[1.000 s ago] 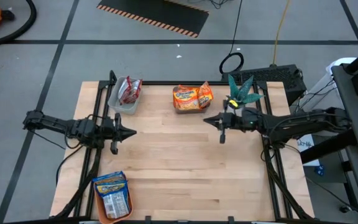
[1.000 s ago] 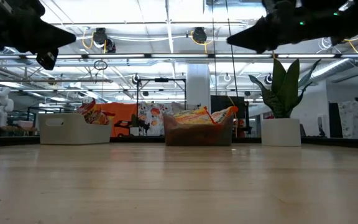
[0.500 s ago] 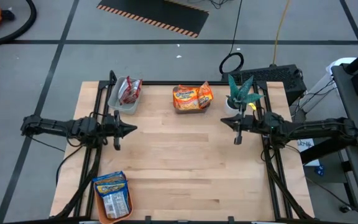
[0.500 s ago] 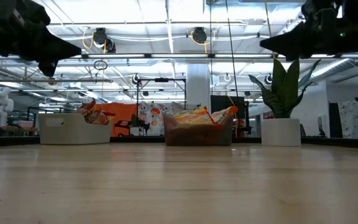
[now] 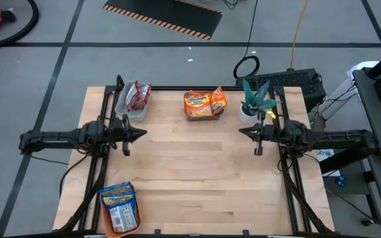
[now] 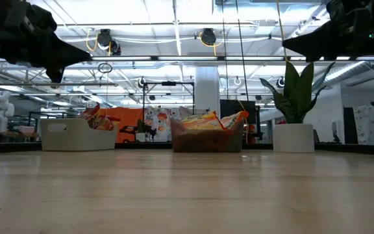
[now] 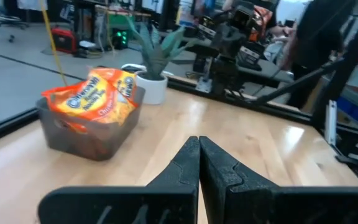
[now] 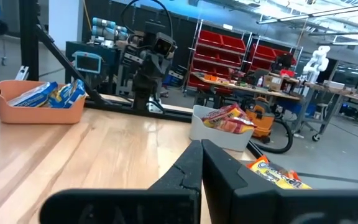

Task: Sort Maruchan noodles
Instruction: Return to Home Position

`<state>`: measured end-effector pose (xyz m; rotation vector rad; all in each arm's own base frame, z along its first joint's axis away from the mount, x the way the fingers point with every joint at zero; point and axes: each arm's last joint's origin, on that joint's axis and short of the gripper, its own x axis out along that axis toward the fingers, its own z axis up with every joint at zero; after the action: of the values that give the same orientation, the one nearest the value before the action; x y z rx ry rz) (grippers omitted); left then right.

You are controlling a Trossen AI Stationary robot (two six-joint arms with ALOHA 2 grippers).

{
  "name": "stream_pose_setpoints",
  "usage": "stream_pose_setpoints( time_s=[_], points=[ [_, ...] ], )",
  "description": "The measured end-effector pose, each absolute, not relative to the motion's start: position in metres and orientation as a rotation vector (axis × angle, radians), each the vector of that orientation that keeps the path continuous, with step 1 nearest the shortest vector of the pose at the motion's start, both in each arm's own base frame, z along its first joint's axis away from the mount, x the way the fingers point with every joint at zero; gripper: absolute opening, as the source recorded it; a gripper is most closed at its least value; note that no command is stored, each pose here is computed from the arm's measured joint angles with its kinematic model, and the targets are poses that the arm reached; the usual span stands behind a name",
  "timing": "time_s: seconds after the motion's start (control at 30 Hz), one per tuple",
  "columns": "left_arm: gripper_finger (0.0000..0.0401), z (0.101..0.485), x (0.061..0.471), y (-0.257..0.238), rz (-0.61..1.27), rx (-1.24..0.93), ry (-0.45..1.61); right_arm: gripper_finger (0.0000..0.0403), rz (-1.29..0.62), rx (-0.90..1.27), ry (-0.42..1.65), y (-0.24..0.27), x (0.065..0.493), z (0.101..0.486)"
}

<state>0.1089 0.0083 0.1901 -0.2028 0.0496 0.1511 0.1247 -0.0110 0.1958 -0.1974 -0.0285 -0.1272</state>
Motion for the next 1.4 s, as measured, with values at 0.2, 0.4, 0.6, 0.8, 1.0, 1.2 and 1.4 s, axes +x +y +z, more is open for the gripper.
stream_pose_setpoints(
  time_s=[0.2, 0.4, 0.6, 0.8, 1.0, 1.2, 1.4],
  points=[
    [0.0003, 0.191, 0.109, 0.011, 0.145, -0.209, 0.045, 0.0000, -0.147, -0.219, -0.024, -0.011, 0.112, 0.196],
    [0.0003, 0.191, 0.109, 0.011, 0.144, -0.221, 0.045, 0.0000, -0.188, -0.231, -0.036, -0.011, 0.100, 0.196],
    [0.0003, 0.190, 0.109, 0.011, 0.151, -0.223, 0.047, 0.0000, -0.165, -0.231, -0.073, -0.009, 0.089, 0.197],
    [0.0003, 0.188, 0.108, 0.012, 0.186, -0.223, 0.063, 0.0000, -0.107, -0.161, -0.080, -0.008, 0.095, 0.180],
    [0.0003, 0.189, 0.108, 0.013, 0.201, -0.238, 0.057, 0.0000, -0.098, -0.127, -0.166, -0.008, 0.095, 0.184],
    [0.0003, 0.191, 0.108, 0.012, 0.167, -0.229, 0.036, 0.0000, -0.167, -0.188, -0.217, -0.010, 0.094, 0.190],
    [0.0003, 0.190, 0.108, 0.012, 0.169, -0.215, 0.052, 0.0000, -0.185, -0.189, -0.194, -0.011, 0.094, 0.188]
  ],
)
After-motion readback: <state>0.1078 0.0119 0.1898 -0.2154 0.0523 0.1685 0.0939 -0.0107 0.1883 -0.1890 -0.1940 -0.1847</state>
